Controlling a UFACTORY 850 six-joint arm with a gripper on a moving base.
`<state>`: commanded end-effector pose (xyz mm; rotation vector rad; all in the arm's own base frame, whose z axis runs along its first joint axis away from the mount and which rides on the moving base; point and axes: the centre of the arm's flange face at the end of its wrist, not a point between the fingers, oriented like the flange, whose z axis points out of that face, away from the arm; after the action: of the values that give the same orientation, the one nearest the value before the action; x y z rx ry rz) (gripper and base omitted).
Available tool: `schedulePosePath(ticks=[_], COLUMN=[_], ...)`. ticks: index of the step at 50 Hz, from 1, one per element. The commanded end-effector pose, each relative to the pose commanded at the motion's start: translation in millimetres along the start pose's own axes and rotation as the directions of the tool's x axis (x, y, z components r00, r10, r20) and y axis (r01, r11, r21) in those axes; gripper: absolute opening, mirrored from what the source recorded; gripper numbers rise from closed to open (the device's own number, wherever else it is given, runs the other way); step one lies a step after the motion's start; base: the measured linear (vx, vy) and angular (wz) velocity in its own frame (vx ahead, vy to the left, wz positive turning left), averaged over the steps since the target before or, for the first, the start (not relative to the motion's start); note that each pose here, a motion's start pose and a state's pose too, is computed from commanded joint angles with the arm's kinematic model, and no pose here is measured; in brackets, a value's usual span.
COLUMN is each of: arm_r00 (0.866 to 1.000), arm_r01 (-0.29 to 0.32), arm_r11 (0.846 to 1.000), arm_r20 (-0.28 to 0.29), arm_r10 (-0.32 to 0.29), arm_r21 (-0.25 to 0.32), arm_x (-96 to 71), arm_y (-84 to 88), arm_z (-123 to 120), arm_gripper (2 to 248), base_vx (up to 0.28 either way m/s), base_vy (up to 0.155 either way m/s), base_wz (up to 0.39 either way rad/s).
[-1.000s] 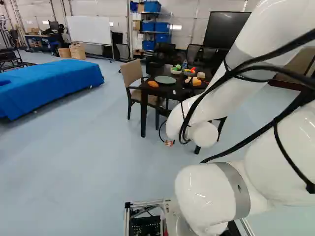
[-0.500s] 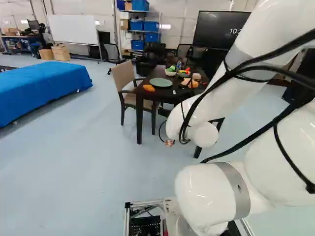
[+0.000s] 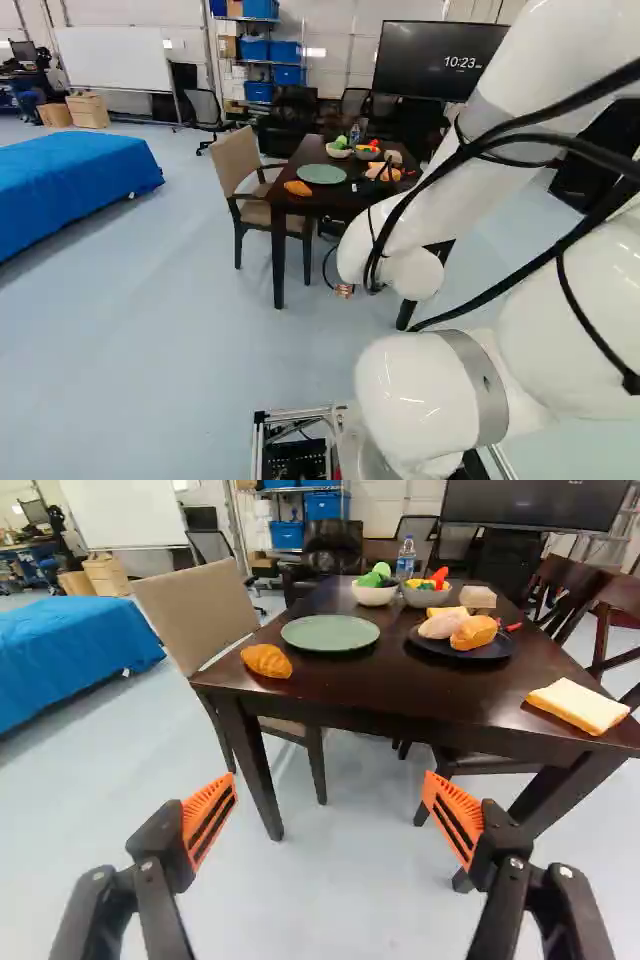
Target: Move the croissant to the empty plate
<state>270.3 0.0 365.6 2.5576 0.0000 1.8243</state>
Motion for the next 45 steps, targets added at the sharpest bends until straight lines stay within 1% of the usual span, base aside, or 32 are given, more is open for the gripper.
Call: schedulePosePath(ticks=[27, 36, 45], arm_r00=[1.000, 1.000, 1.000], arm_r01=[0.000, 0.000, 0.000], arm_r11=[1.000, 1.000, 1.000], arm_r20=[0.000, 0.000, 0.000], arm_r10=[0.000, 0.000, 0.000], arm_r21=[0.000, 0.000, 0.000], arm_x=[0.0, 0.0, 0.0], arm_y=[0.0, 0.0, 0.0], arm_z=[0.0, 0.0, 0.0], arm_gripper=[247, 247, 247], base_vx=[0.171, 0.147, 0.106], base_vy=[0.090, 0.051, 0.046], base_wz=[-0.178, -0.157, -0.029])
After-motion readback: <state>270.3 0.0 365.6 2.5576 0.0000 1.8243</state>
